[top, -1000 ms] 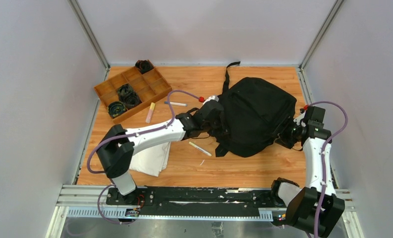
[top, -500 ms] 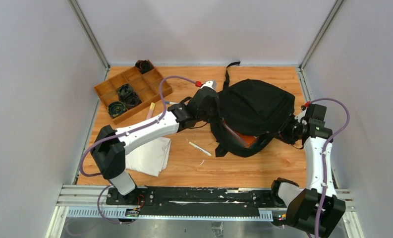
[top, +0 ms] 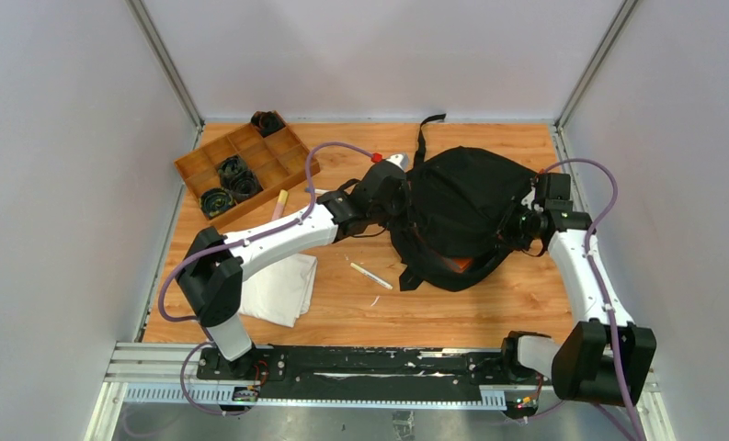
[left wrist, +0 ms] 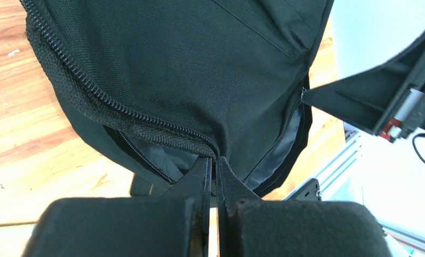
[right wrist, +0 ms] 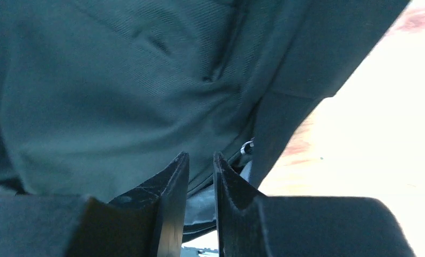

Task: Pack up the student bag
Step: Zip the student bag at the center of the board.

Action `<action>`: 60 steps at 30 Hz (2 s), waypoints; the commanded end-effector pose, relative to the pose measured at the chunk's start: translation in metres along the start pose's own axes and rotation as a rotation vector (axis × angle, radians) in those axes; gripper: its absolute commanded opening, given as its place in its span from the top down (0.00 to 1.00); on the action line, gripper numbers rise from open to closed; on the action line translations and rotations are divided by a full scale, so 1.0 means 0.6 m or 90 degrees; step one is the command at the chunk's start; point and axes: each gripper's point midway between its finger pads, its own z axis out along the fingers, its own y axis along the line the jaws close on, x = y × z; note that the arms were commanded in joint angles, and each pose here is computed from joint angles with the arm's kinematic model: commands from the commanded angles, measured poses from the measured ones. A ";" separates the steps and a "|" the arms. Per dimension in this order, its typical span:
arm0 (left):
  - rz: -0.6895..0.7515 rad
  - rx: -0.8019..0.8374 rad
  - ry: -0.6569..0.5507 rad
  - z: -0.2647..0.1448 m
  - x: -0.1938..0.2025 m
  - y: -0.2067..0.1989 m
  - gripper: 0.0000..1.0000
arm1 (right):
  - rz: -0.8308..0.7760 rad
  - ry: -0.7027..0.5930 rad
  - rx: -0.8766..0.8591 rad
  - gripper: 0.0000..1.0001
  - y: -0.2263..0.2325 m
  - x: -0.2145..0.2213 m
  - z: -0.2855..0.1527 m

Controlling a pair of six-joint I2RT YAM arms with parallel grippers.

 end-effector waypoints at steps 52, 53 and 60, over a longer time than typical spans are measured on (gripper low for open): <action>0.007 0.087 0.032 0.007 0.009 -0.041 1.00 | 0.017 0.014 0.116 0.75 -0.091 0.046 0.075; 0.006 0.089 0.032 0.007 0.009 -0.042 1.00 | 0.015 0.014 0.118 0.76 -0.092 0.043 0.076; 0.006 0.094 0.035 0.007 0.011 -0.044 1.00 | 0.009 0.019 0.124 0.99 -0.094 0.043 0.077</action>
